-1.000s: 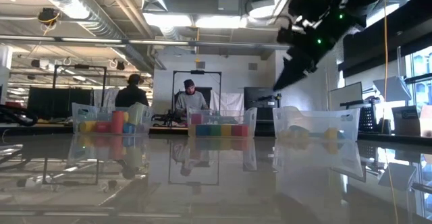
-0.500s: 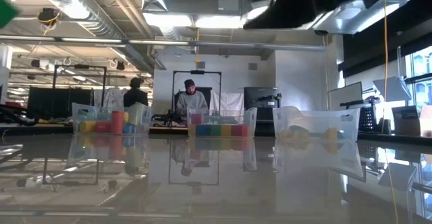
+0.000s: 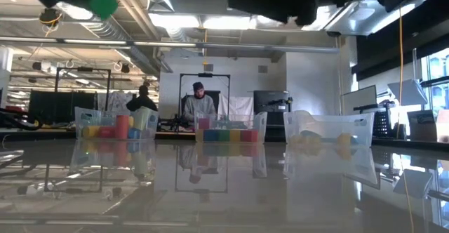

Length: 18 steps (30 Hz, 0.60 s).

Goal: Sort blocks by size
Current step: Put the triangular green block into the right bin

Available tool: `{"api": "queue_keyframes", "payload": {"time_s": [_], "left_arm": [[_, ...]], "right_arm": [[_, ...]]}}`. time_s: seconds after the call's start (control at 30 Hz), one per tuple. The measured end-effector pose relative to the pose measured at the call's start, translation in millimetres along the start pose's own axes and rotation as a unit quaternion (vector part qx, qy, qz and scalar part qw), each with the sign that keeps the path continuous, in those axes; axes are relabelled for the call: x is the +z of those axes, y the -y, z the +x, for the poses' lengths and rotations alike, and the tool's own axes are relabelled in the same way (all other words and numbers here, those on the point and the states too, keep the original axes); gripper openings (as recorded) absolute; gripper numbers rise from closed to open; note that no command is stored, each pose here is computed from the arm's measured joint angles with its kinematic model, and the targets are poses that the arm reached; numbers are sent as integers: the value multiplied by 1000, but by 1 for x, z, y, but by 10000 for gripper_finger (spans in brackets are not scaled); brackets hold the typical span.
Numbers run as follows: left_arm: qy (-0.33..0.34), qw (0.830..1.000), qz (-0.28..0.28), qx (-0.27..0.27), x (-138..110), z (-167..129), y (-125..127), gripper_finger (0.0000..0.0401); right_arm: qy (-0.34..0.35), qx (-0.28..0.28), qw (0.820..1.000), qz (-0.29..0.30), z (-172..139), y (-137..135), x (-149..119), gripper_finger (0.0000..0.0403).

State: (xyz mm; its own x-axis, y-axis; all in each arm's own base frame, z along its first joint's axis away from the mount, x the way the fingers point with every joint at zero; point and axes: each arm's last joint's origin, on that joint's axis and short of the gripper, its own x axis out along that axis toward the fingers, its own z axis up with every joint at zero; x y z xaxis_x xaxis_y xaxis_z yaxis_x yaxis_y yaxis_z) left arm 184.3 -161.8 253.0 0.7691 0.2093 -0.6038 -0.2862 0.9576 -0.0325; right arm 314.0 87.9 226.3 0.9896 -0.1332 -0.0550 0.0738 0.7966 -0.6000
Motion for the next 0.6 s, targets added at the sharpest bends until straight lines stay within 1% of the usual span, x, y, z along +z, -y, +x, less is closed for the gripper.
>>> {"api": "queue_keyframes", "payload": {"time_s": [0.1,0.3,0.43,0.53,0.6], "left_arm": [[12,1000,-19,2,7,6,-2,65],[26,998,-54,15,19,16,-8,65],[40,997,-63,20,25,21,-11,65],[51,996,-65,20,29,23,-11,65],[59,996,-67,18,32,24,-11,65]], "right_arm": [[-8,-8,999,-37,8,-13,3,317],[-16,-15,994,-108,33,-37,19,317],[-34,-40,987,-153,50,-51,29,317],[-45,-55,982,-175,63,-59,35,317],[-52,-67,981,-176,70,-63,40,317]]}}
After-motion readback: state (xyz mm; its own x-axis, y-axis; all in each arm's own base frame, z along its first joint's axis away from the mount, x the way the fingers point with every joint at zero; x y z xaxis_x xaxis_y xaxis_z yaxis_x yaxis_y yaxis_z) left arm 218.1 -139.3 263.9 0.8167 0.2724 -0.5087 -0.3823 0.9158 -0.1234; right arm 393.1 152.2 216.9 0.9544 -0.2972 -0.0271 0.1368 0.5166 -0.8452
